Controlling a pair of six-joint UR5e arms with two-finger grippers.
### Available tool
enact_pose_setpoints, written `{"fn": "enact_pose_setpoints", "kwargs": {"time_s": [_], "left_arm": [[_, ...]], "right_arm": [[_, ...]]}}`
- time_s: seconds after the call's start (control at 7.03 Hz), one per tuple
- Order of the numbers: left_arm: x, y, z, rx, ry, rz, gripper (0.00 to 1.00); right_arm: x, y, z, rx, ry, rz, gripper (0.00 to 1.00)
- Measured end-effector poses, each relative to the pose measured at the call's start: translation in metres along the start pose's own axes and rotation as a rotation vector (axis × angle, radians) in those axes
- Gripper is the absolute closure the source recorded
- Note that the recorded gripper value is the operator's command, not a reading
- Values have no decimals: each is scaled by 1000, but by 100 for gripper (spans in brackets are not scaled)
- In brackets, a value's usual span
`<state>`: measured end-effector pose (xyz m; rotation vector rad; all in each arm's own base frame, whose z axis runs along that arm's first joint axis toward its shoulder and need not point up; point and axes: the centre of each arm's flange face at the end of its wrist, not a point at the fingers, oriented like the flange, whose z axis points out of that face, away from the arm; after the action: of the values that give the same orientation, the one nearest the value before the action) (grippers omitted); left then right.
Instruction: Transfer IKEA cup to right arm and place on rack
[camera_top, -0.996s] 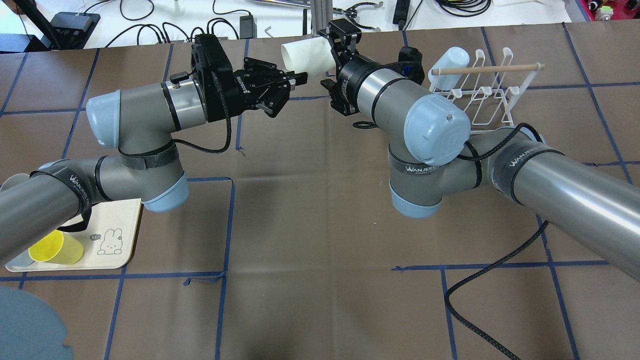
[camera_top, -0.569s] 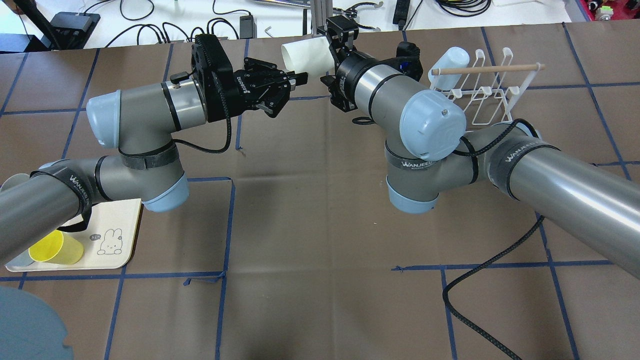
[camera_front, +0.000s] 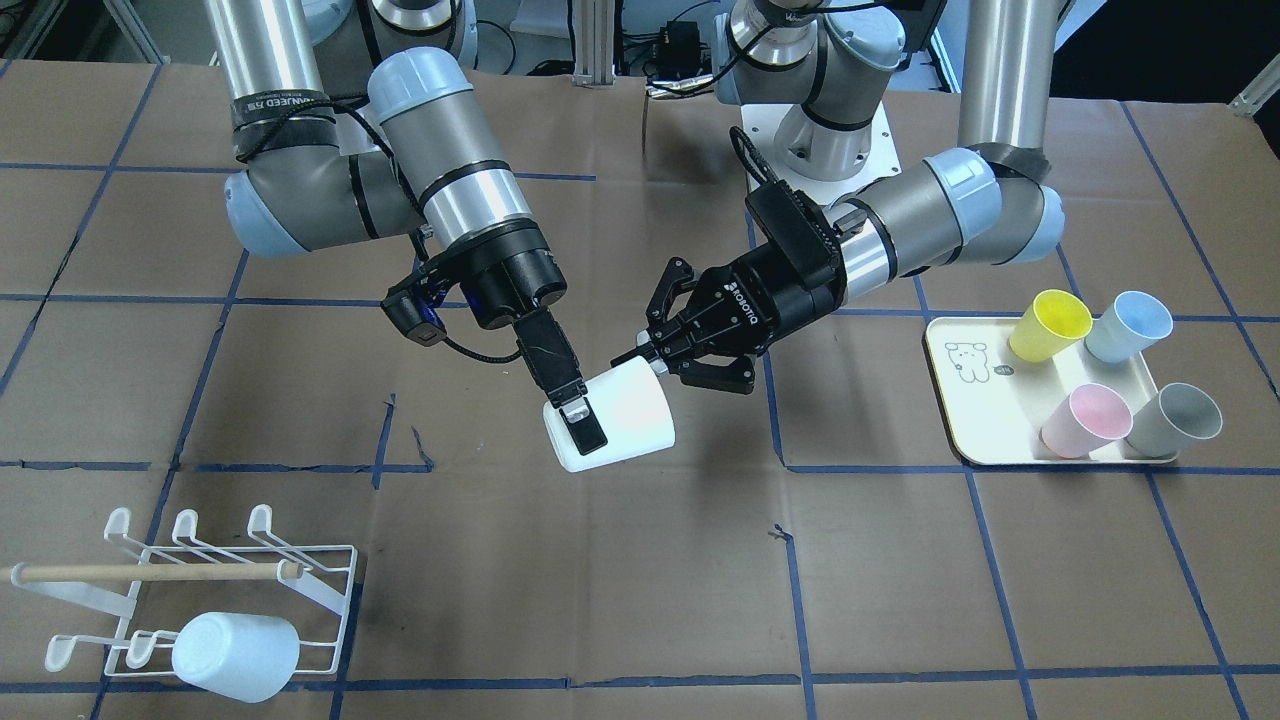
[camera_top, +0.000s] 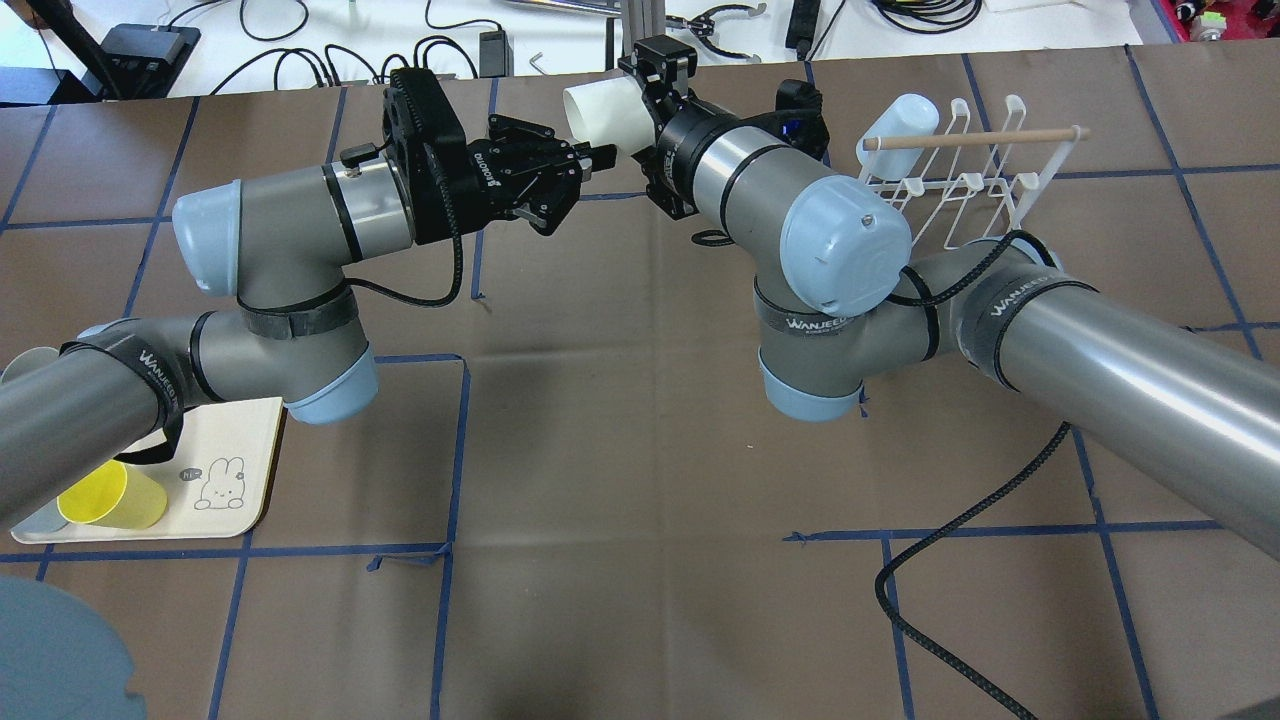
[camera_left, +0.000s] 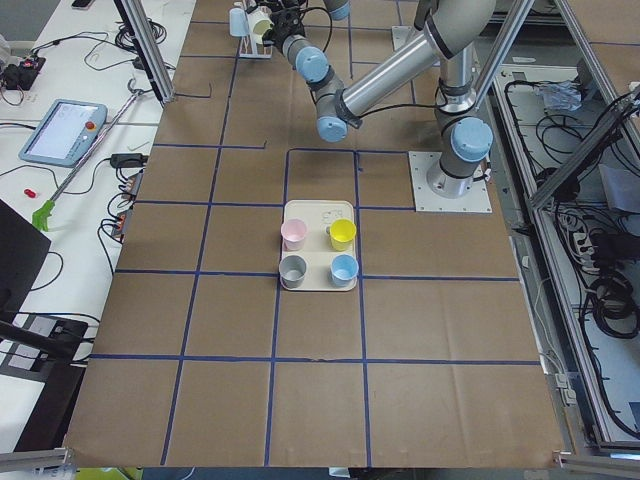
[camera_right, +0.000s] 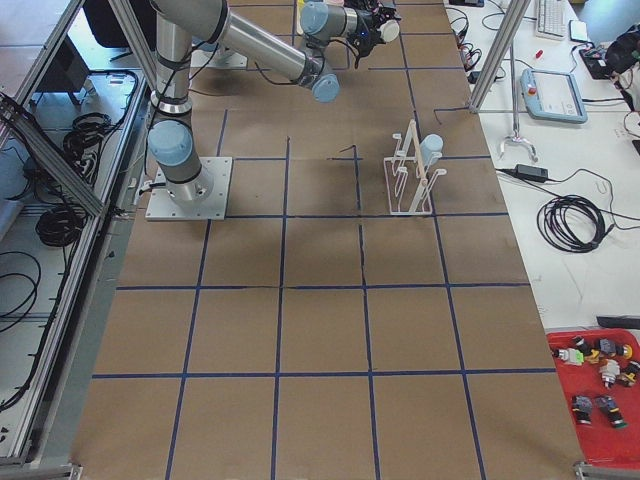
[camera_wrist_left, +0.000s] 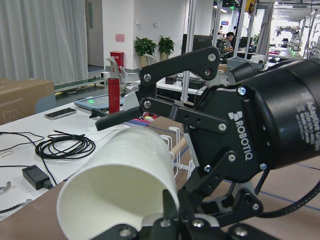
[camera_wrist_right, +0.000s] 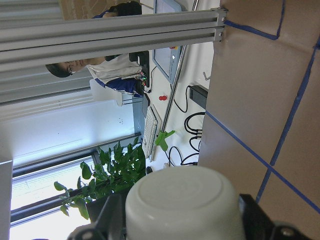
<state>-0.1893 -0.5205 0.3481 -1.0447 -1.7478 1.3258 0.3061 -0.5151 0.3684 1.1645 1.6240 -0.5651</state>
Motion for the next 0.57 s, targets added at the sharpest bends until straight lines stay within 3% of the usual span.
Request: {"fn": "enact_pose_setpoints", "kwargs": {"time_s": [0.14, 0.28, 0.43, 0.57], "left_arm": [[0, 0, 0, 0, 1, 0, 81], [0, 0, 0, 1, 4, -1, 62], [0, 1, 1, 1, 5, -2, 30], [0, 0, 1, 2, 3, 2, 16]], "right_arm": [[0, 0, 0, -2, -1, 2, 43], [-1, 0, 0, -4, -2, 2, 45], [-1, 1, 0, -7, -2, 2, 46], [0, 1, 0, -8, 0, 1, 46]]}}
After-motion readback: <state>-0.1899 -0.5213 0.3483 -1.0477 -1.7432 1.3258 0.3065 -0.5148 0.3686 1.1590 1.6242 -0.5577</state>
